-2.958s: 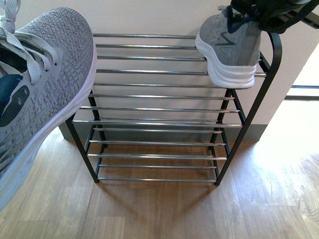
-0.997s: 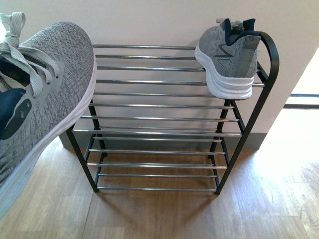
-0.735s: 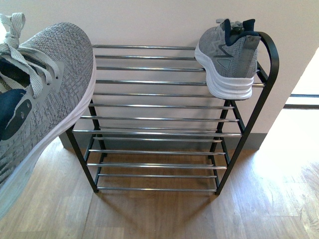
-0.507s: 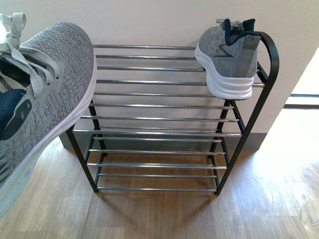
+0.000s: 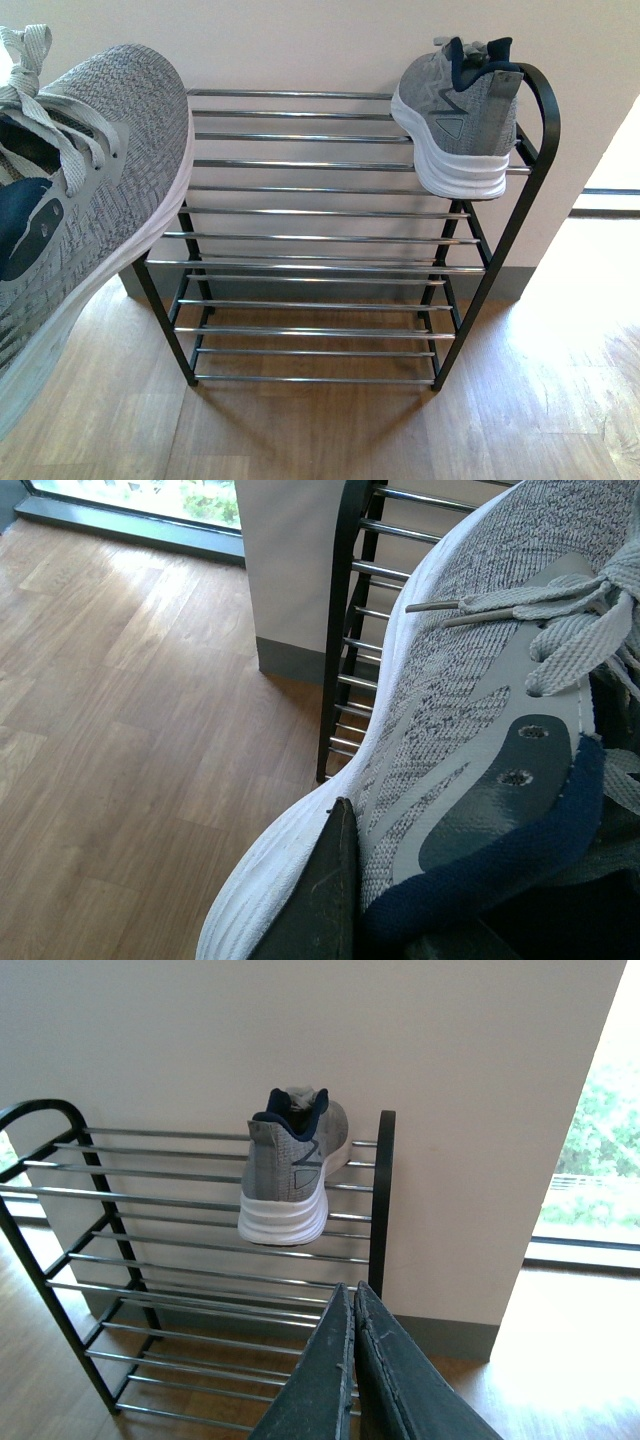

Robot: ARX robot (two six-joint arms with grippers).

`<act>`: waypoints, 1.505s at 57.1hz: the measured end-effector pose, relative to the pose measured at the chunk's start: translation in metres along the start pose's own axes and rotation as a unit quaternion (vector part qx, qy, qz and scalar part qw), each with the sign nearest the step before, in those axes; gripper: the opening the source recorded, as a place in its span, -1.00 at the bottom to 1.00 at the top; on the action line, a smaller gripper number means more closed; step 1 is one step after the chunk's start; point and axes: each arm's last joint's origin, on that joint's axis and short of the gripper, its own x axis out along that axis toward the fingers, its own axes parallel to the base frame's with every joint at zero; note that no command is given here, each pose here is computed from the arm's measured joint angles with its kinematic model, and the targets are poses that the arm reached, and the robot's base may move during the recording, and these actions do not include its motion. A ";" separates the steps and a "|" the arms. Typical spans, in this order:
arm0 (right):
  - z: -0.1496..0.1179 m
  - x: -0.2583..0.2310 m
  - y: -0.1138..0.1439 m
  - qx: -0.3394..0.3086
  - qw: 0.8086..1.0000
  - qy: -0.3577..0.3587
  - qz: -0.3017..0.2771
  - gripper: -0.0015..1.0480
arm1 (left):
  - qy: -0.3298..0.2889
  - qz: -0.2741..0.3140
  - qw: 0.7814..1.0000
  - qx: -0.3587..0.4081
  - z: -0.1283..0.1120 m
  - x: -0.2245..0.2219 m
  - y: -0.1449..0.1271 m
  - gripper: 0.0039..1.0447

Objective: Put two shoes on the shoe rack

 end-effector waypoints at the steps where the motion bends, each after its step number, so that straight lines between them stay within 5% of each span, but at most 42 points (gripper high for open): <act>1: 0.000 0.000 0.000 0.000 1.000 0.000 0.000 -0.97 | 0.000 0.000 1.000 0.000 0.000 0.000 0.000 -0.98; 28: -0.003 -0.012 0.000 -0.001 1.000 0.002 0.000 -0.95 | 0.000 0.000 1.000 0.000 0.000 0.000 0.000 -0.98; 47: -0.003 -0.012 0.000 -0.001 1.000 0.002 0.000 0.20 | -0.027 -0.001 1.000 -0.001 0.000 0.002 -0.002 -0.98; 56: -0.003 -0.012 0.000 -0.001 1.000 0.002 0.000 0.85 | -0.018 -0.057 0.998 -0.026 0.034 0.039 -0.043 -0.98; 67: -0.003 -0.012 0.000 -0.001 1.000 0.002 0.000 0.82 | 0.026 -0.069 0.994 -0.080 0.069 0.097 -0.093 -0.98; 86: -0.003 -0.012 0.000 -0.001 1.000 0.002 0.000 0.82 | 0.099 -0.080 0.973 -0.195 0.096 0.168 -0.165 -0.98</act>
